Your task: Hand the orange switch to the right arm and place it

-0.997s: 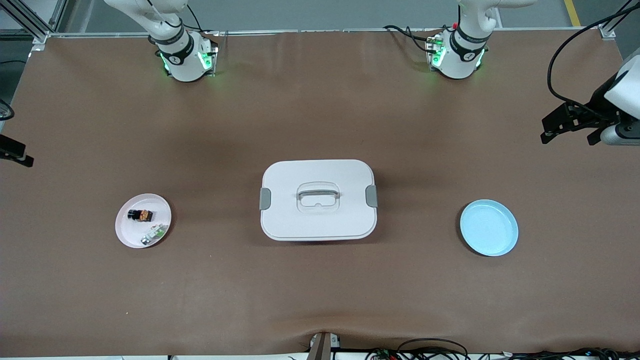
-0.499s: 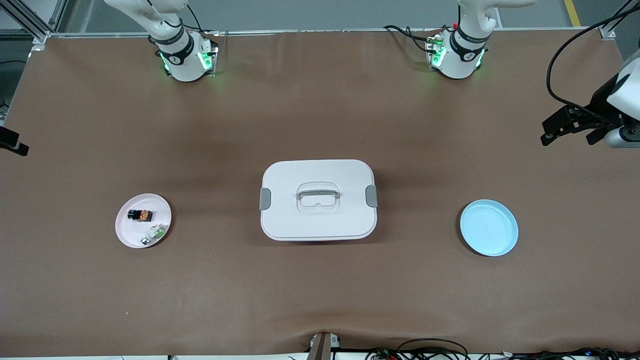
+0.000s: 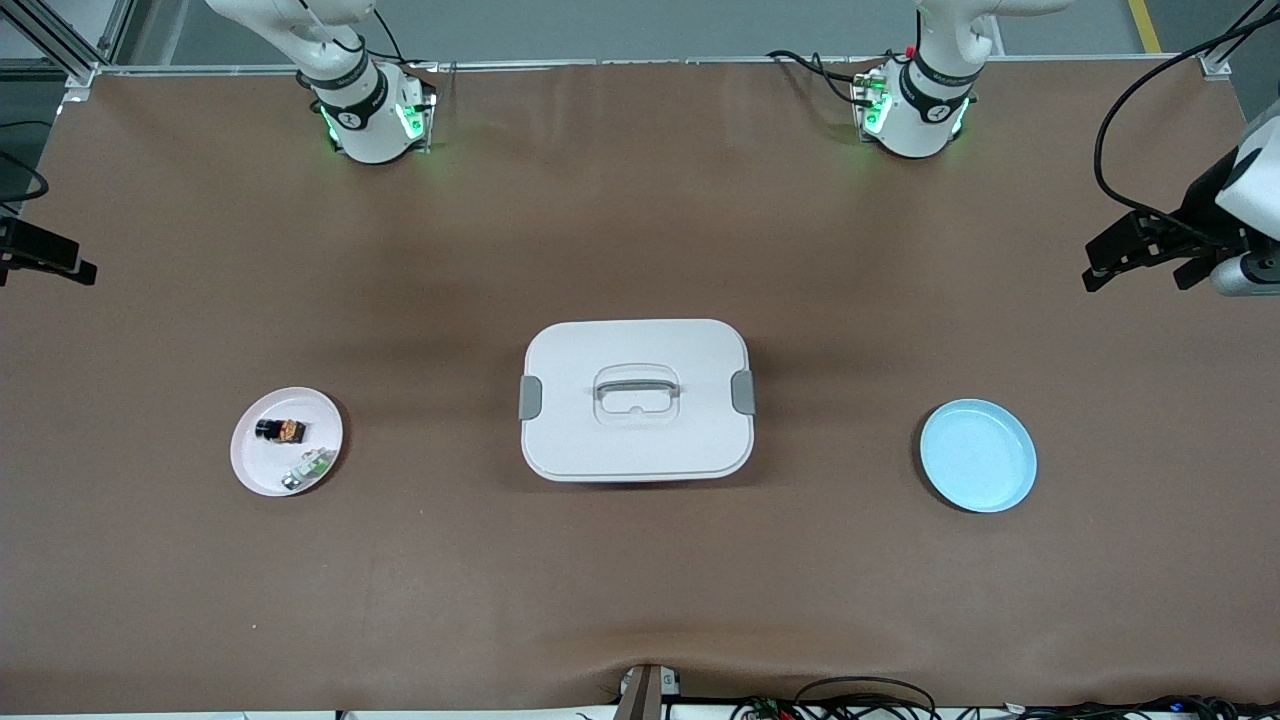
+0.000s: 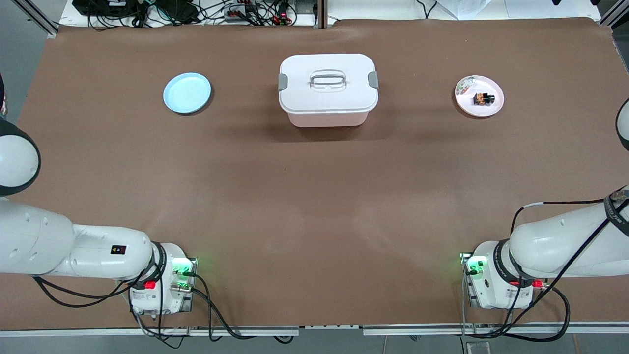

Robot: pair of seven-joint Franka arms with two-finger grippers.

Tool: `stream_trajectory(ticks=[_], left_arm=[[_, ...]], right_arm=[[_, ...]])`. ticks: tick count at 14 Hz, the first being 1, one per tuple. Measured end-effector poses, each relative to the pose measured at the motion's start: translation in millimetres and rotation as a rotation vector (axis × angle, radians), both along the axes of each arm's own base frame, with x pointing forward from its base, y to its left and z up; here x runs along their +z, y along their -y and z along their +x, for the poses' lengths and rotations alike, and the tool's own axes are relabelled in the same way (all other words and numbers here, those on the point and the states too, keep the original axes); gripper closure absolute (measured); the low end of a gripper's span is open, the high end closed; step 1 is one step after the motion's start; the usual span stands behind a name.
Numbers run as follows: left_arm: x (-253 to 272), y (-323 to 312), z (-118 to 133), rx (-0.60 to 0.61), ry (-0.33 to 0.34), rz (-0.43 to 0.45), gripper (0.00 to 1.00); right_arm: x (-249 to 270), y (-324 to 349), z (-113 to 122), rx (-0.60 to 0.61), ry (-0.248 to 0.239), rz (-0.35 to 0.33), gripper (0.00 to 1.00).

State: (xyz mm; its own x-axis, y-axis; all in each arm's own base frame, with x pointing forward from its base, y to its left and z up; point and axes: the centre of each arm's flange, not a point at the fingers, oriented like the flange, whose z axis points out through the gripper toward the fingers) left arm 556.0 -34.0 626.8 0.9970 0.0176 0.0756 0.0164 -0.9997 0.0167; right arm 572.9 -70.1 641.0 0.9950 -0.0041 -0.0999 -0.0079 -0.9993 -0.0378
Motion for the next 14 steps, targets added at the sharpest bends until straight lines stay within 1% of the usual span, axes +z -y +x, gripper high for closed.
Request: stream_trajectory(ticks=[5, 8, 14], left_arm=[[-2.1, -0.2, 1.1, 0.0, -0.004, 0.0, 0.0], [-2.3, -0.2, 1.3, 0.0, -0.004, 0.0, 0.0], [-2.0, -0.3, 1.4, 0.0, -0.003, 0.0, 0.0]], right_arm=[[17.7, -4.2, -10.9, 0.006, 0.022, 0.0, 0.0], [24.5, -0.9, -21.9, -0.001, -0.001, 0.003, 0.0], [21.5, 2.4, -24.2, -0.008, -0.021, 0.003, 0.0]])
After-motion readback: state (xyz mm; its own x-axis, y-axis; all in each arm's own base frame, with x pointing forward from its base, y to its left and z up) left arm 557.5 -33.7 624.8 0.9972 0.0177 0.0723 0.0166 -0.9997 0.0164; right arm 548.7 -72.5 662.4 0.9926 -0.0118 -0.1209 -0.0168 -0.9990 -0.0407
